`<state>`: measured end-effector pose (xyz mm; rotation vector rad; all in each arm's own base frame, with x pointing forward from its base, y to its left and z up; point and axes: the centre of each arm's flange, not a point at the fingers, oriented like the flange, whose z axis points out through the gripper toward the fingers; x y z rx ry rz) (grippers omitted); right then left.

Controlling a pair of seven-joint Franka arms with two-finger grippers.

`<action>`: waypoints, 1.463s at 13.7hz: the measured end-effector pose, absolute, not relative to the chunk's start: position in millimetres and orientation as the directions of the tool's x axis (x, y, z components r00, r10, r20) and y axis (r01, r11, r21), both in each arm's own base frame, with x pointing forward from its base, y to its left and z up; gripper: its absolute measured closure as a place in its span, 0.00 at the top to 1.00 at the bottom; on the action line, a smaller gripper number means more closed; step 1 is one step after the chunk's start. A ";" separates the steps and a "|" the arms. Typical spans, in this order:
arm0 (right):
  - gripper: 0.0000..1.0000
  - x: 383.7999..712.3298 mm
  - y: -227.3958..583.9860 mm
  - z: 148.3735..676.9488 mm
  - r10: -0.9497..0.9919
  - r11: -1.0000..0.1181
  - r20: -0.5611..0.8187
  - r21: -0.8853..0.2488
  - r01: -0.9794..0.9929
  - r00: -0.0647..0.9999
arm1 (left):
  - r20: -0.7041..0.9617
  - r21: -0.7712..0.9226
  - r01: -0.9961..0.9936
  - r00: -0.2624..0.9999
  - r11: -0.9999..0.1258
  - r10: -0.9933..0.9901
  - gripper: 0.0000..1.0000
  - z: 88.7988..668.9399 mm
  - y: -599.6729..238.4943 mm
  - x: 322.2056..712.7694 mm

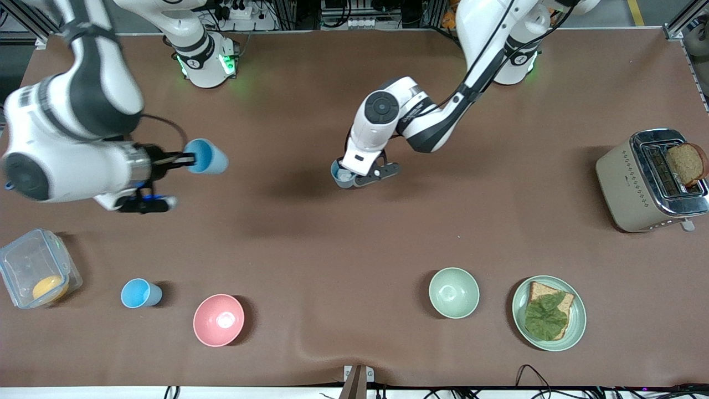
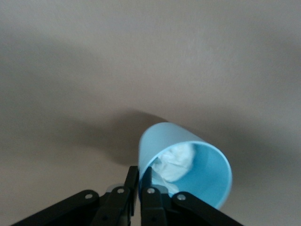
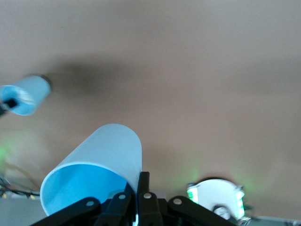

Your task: Stack blue cups with both arms

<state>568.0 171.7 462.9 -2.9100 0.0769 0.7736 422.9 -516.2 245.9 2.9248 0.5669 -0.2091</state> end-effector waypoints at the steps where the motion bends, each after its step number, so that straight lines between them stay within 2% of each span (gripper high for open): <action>1: 0.03 557.7 209.2 467.8 -0.040 -0.993 -0.491 -0.078 -0.089 0.870 | -0.167 0.121 0.380 0.918 -0.917 0.359 0.13 239.9 -518.9 423.7; 3: 0.03 540.7 261.5 471.0 -0.069 -0.994 -0.468 -0.041 -0.100 0.881 | -0.151 0.112 0.384 0.918 -0.917 0.366 0.33 233.5 -518.4 429.1; 6: 0.03 534.2 285.0 472.5 -0.069 -0.994 -0.443 -0.045 -0.100 0.894 | -0.119 0.133 0.404 0.913 -0.905 0.390 0.64 255.4 -511.9 451.1; 9: 0.03 522.9 325.0 473.7 -0.035 -0.994 -0.390 -0.085 -0.074 0.920 | -0.074 0.137 0.452 0.892 -0.882 0.446 0.93 341.1 -476.6 490.7; 10: 0.03 514.6 345.7 471.2 -0.033 -0.993 -0.366 -0.091 -0.071 0.930 | -0.055 0.136 0.466 0.885 -0.874 0.463 1.00 379.5 -459.9 498.3; 14: 0.03 482.2 409.7 447.4 0.029 -0.994 -0.322 -0.111 -0.007 0.946 | 0.007 0.118 0.507 0.859 -0.854 0.512 1.00 494.0 -404.7 492.4; 17: 0.03 467.1 437.9 403.2 0.069 -0.997 -0.331 -0.060 0.051 0.941 | 0.034 0.091 0.559 0.825 -0.824 0.564 1.00 533.7 -334.4 513.3; 20: 0.03 451.5 463.6 366.3 0.084 -0.996 -0.301 0.005 0.090 0.950 | 0.067 0.063 0.484 0.871 -0.873 0.487 1.00 563.2 -248.0 538.7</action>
